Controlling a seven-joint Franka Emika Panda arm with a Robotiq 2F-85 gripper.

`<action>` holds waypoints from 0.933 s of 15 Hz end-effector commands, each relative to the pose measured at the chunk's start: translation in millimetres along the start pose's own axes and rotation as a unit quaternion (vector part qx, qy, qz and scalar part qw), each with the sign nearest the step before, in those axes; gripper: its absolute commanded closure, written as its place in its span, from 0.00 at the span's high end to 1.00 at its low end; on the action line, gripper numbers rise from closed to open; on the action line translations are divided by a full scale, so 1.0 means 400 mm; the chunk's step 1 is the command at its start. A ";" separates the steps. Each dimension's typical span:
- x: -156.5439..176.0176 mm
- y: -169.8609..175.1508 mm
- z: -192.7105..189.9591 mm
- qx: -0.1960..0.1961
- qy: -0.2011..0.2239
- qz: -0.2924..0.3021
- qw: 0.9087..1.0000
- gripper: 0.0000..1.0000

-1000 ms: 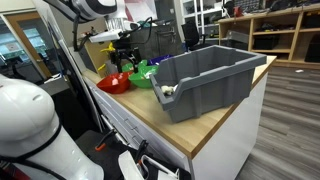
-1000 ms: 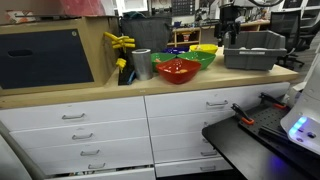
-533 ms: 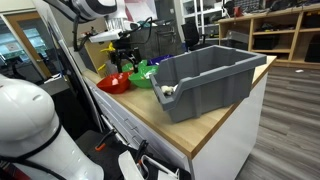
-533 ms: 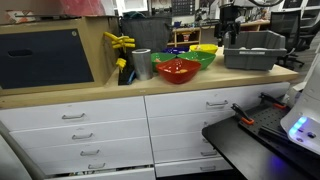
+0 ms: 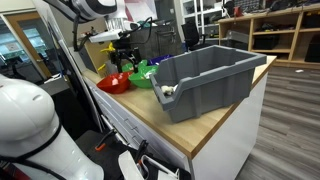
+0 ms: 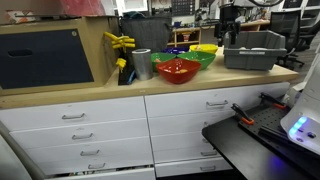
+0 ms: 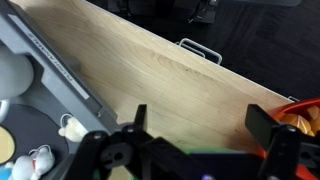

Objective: Remove the white plush toy from the grey container and put it in the red bowl.

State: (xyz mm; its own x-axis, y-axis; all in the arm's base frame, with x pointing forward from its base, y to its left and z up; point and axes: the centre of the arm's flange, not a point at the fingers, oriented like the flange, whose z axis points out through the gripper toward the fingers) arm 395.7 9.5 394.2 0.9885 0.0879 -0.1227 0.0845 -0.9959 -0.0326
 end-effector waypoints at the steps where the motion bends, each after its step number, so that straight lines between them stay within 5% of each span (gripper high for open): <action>1: 0.000 0.000 0.000 0.000 0.000 0.000 1.000 1.00; 14: 0.038 0.011 -0.149 0.001 0.045 0.004 0.999 1.00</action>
State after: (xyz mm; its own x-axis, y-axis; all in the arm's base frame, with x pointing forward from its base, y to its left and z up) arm 411.8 9.2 429.5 0.9952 0.0860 -0.0457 0.0848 -0.9960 -0.0277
